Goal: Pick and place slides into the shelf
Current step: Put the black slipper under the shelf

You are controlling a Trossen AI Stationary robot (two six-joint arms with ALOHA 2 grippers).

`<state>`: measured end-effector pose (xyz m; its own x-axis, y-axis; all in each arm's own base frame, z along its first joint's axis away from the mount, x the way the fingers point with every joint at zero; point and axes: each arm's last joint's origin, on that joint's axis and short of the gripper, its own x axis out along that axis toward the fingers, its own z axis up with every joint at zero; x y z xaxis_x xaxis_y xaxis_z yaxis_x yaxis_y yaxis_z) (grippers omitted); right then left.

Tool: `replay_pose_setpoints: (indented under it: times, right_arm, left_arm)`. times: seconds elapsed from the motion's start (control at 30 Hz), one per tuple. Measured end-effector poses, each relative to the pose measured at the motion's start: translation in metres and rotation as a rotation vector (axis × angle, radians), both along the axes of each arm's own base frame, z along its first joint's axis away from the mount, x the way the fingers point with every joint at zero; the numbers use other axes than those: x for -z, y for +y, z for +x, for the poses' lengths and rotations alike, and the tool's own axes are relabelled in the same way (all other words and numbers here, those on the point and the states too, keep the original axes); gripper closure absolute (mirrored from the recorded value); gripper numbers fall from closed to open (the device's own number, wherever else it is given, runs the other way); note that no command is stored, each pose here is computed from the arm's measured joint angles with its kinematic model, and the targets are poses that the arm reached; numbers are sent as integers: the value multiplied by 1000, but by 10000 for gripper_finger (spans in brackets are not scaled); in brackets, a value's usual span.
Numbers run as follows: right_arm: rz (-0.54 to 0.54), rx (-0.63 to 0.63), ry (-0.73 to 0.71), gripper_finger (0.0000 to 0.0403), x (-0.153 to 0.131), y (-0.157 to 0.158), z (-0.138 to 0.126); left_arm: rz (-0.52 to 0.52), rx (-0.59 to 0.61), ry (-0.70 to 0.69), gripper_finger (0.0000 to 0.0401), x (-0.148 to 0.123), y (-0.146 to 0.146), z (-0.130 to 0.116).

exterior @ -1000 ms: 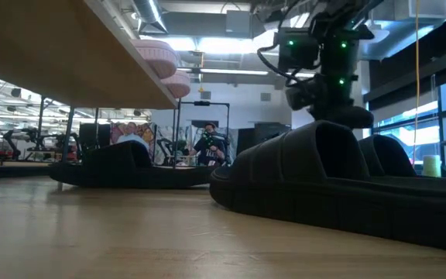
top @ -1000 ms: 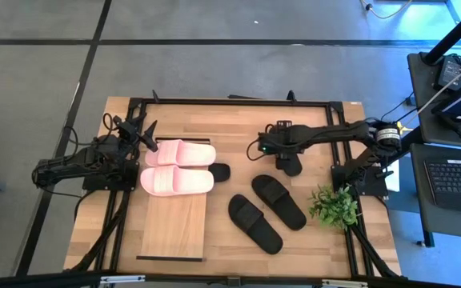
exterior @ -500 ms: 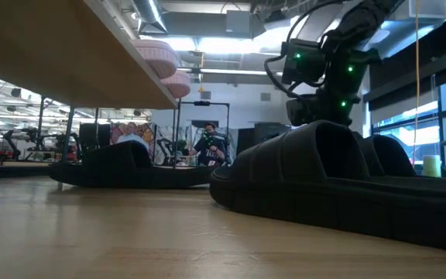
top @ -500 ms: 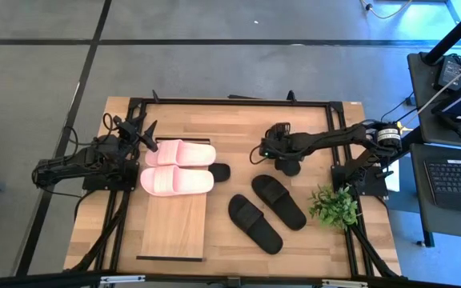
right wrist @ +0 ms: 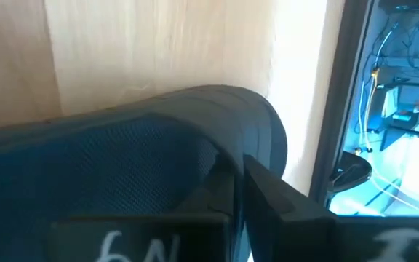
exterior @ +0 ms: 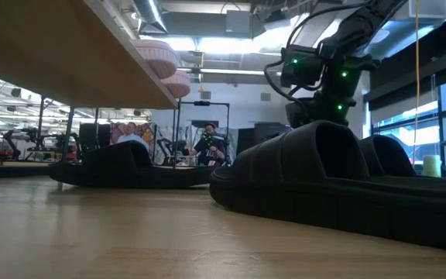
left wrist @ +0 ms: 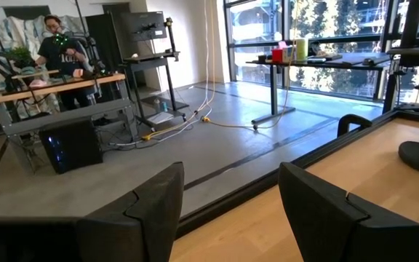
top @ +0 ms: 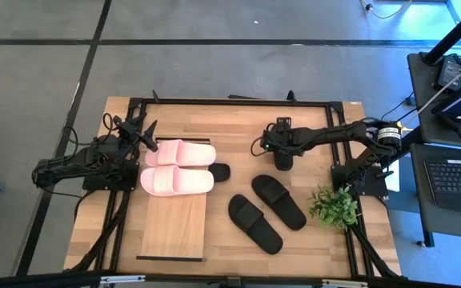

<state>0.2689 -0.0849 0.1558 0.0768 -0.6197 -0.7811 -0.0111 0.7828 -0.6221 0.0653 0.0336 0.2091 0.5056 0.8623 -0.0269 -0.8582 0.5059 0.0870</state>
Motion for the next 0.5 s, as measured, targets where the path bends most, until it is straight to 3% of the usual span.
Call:
replay_pose_setpoints:
  times: [0.3, 0.5]
  right_arm:
    - [-30, -8, -47, 390, -11, 0, 2]
    - [-69, -68, -196, 390, -56, 20, 12]
  left_arm:
    - [0, 0, 0, 184, 0, 0, 0]
    - [1, -7, 0, 184, 0, 0, 0]
